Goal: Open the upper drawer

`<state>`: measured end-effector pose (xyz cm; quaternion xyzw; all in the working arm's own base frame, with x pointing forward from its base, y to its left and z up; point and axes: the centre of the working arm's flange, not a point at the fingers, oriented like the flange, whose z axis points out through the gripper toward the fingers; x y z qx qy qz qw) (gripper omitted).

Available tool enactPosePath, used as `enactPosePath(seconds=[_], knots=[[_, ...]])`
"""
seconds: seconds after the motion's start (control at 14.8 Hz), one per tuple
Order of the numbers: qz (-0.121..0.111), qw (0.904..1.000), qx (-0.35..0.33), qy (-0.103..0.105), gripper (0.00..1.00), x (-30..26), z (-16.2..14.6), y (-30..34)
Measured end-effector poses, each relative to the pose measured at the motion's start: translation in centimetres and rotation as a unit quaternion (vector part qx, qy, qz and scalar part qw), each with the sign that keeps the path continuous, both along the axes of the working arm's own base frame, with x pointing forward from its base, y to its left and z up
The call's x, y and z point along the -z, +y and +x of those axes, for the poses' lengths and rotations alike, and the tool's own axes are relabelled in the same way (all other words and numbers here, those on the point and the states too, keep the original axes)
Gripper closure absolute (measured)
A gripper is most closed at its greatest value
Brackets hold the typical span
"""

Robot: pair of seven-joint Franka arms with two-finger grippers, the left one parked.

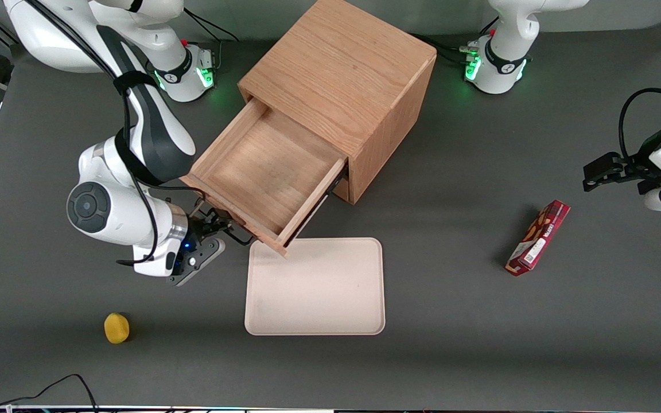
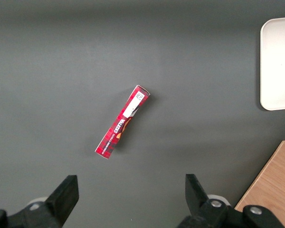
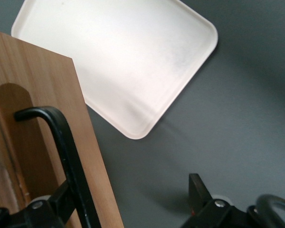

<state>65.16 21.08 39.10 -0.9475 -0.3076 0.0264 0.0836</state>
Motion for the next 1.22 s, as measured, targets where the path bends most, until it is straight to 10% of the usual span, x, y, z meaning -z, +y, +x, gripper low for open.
enactPosePath(seconds=[1.22], knots=[[-0.007,0.9996,-0.010,0.024,0.00,-6.7,1.0,-1.5]])
